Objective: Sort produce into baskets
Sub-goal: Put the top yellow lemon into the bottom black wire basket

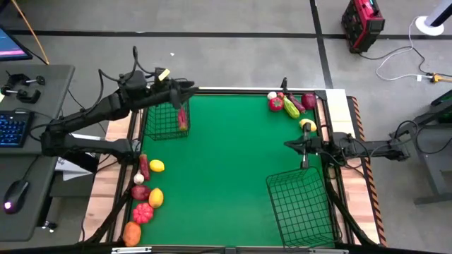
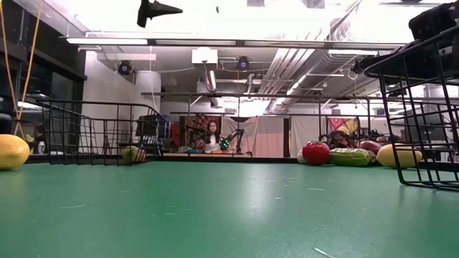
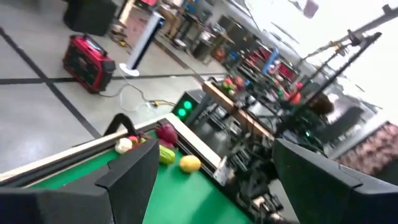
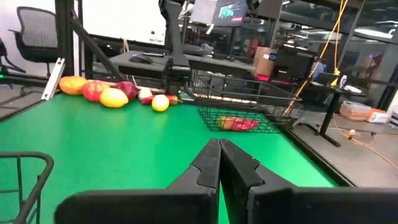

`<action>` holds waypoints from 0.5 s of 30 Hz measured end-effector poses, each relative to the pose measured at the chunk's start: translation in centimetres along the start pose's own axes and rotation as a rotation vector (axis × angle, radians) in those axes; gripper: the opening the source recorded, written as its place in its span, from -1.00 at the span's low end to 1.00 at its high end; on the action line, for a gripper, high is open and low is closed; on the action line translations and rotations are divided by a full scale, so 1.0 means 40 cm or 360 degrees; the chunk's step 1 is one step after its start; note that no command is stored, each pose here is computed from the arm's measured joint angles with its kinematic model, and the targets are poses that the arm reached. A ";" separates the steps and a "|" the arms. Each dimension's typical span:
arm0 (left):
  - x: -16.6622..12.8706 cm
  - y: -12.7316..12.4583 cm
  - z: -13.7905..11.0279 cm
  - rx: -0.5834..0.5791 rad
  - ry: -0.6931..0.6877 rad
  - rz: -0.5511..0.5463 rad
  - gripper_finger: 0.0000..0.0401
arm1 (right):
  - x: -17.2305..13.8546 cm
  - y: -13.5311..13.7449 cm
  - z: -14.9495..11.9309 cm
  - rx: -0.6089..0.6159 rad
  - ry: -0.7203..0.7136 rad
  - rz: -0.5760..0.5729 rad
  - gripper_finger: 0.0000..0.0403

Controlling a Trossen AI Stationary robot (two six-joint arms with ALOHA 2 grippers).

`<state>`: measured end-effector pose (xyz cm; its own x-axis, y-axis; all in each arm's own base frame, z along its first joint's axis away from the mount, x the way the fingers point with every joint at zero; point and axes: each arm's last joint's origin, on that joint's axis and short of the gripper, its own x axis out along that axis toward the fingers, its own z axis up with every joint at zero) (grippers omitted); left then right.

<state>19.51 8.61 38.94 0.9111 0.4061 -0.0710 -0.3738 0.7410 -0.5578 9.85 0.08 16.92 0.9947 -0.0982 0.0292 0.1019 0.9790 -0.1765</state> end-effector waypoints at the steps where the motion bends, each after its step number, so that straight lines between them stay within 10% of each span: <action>1: 0.000 0.000 0.001 -0.0009 -0.0015 0.0005 0.51 | 0.000 -0.001 0.004 0.0000 -0.0025 -0.0006 -1.00; 8: 0.000 0.004 0.007 -0.0012 -0.0078 0.0077 0.51 | -0.015 -0.015 0.083 0.0693 -0.0563 0.0068 -1.00; 15: -0.006 0.014 0.017 0.0103 -0.0103 0.0098 0.51 | -0.055 -0.061 0.147 0.1453 -0.1135 -0.0386 -1.00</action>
<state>18.97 9.30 39.22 0.8738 0.4839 -0.0489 -0.4409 0.7457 -0.4995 7.36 -1.06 23.09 0.6901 -0.4601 0.5586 -0.0465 0.7421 0.6687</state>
